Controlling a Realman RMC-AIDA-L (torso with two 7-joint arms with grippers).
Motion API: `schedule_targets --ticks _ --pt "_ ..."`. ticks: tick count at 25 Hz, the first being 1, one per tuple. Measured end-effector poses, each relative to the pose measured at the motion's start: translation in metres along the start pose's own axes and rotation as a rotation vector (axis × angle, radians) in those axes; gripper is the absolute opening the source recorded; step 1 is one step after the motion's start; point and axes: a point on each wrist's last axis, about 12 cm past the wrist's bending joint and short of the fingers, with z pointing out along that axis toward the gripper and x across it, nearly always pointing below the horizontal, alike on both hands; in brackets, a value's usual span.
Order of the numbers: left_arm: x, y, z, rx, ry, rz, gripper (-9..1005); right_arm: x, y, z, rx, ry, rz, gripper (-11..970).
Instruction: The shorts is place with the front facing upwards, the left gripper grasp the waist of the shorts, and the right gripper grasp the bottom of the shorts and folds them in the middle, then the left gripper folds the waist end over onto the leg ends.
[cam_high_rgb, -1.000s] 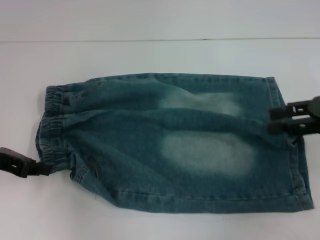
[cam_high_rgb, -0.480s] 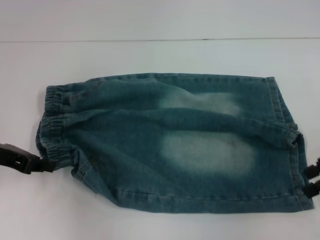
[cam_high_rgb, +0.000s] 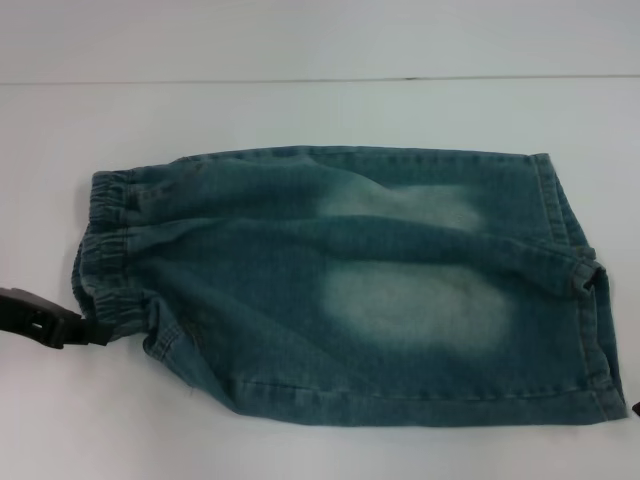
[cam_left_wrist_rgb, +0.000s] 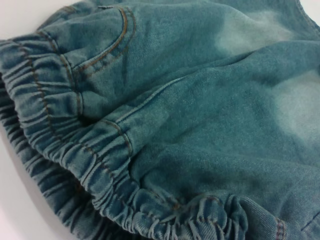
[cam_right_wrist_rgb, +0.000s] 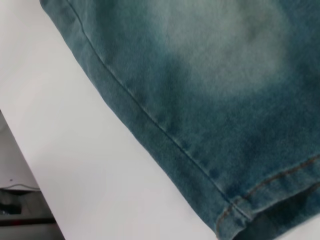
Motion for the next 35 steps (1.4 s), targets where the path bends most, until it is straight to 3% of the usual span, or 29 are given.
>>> schedule_targets --ticks 23,35 --pt "0.002 0.000 0.006 0.014 0.006 -0.009 37 -0.026 0.003 0.038 0.001 0.024 -0.052 698" --pt "0.002 -0.001 0.007 0.016 0.018 0.000 38 -0.027 0.002 0.038 0.002 0.007 -0.053 183"
